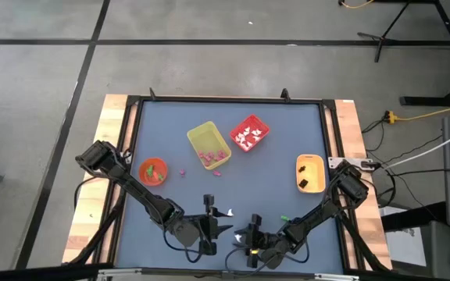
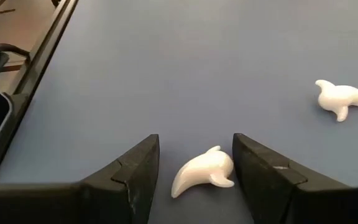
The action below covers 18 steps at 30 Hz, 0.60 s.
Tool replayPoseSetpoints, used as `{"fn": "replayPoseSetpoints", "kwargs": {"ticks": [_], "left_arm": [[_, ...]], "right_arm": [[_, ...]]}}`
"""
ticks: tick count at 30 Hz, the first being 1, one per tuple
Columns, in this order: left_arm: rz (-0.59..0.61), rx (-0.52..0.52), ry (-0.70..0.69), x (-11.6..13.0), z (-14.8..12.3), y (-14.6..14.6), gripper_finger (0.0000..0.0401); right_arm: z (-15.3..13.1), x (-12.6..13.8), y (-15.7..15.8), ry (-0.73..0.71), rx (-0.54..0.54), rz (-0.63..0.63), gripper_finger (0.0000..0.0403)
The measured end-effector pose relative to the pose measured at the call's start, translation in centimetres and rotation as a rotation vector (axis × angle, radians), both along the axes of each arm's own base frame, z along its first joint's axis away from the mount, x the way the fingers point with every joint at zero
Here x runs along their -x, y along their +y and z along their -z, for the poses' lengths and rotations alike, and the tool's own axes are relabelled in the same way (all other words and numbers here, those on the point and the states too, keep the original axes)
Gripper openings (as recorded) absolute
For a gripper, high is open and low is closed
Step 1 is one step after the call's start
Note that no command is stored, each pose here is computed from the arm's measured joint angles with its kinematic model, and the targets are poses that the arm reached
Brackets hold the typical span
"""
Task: Sort Halloween decoration
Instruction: Put the white ghost toy into the red bin
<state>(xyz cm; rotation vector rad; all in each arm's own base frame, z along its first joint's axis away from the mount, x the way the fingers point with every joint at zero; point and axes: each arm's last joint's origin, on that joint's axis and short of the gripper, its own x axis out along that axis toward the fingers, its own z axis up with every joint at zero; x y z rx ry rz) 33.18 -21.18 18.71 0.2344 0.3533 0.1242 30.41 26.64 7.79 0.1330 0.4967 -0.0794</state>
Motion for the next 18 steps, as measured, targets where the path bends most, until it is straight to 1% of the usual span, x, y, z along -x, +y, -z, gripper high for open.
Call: {"fn": "replayPoseSetpoints", "kwargs": {"ticks": [9,12,18], "left_arm": [[0.000,0.000,0.000,0.00,0.00,0.00,0.0131],[0.000,0.000,0.000,0.00,0.00,0.00,0.0131],[0.000,0.000,0.000,0.00,0.00,0.00,0.0131]], "right_arm": [[0.17,0.05,-0.05,0.012,0.014,0.005,0.0199],[0.22,0.06,-0.09,0.015,0.019,0.008,0.0176],[0.26,0.08,-0.11,0.016,0.023,0.011,0.0111]]}}
